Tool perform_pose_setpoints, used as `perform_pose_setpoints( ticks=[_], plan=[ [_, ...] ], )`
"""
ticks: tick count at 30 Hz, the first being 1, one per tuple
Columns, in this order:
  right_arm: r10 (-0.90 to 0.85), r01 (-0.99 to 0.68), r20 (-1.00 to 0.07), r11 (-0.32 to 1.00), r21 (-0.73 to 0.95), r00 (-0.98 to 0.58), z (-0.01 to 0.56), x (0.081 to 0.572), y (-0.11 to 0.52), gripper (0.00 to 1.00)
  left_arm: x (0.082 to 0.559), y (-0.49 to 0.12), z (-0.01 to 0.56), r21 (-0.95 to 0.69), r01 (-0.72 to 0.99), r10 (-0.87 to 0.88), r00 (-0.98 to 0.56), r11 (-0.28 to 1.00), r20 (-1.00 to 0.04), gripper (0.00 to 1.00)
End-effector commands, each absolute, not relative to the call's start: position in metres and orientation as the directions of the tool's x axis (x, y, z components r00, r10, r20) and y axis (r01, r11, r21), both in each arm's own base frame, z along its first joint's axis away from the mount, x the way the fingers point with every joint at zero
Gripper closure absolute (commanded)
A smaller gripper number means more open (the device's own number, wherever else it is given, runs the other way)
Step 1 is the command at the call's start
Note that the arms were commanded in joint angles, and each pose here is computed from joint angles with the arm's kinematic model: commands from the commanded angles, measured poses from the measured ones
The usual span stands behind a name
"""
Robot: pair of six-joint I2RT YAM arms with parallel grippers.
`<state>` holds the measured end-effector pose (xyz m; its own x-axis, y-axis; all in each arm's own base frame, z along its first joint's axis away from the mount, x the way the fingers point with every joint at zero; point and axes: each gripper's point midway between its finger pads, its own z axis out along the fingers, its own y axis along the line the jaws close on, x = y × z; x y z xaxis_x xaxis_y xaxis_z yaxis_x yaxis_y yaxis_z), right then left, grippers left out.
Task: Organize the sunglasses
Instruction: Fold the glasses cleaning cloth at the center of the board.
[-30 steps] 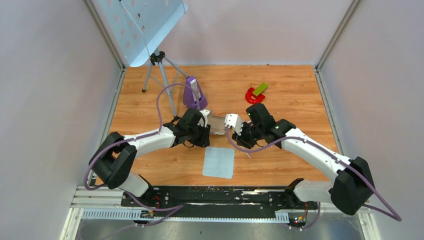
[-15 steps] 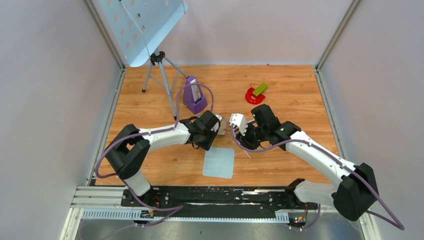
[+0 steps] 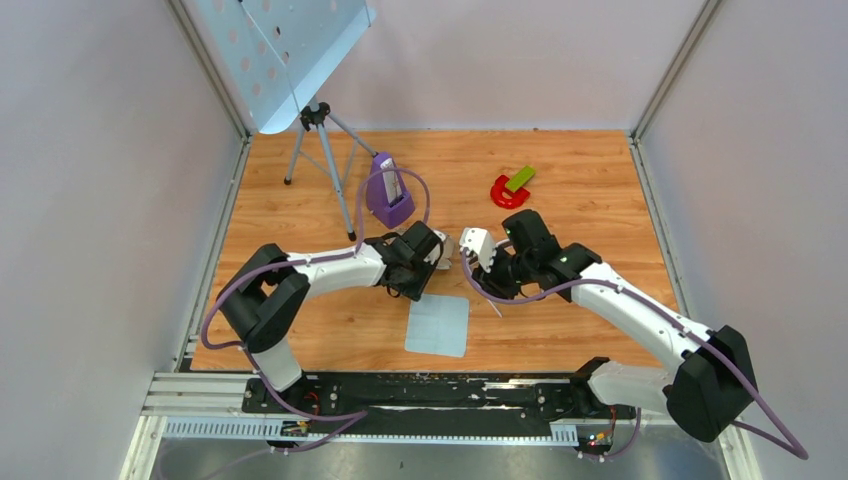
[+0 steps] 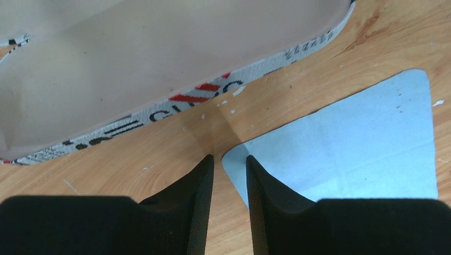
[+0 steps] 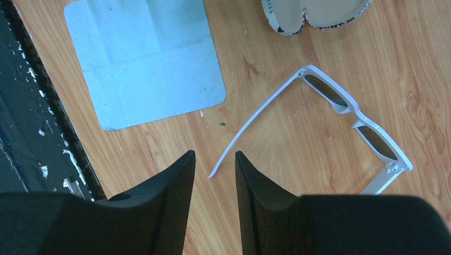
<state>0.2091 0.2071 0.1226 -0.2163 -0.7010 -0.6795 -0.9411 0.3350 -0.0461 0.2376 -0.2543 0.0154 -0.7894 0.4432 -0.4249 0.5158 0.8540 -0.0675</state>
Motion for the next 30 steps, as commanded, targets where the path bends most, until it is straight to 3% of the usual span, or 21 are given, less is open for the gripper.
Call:
perform_pose_setpoints(
  ticks=[1,14,23,30],
  plan=[
    [-0.7,-0.938,-0.667,0.345,-0.004,-0.255,0.115,0.2,0.201,0.62,0.231,-0.26,0.0,-0.095,0.533,0.463,-0.798,0.841,-0.385,0.69],
    [-0.719,-0.963,-0.662,0.268,0.016,-0.211,0.107,0.194,0.207,0.62,0.23,-0.257,0.016,-0.102,0.512,0.429,-0.798,0.853,-0.423,1.0],
    [-0.751,-0.996,-0.659,0.085,-0.034,-0.042,0.096,0.2,0.231,0.62,0.228,-0.261,0.041,-0.157,0.501,0.374,-0.788,0.851,-0.489,1.0],
    [-0.725,-0.991,-0.677,0.075,0.108,-0.129,0.077,0.206,0.26,0.62,0.234,-0.262,0.041,-0.149,0.499,0.362,-0.775,0.854,-0.518,1.0]
  ],
)
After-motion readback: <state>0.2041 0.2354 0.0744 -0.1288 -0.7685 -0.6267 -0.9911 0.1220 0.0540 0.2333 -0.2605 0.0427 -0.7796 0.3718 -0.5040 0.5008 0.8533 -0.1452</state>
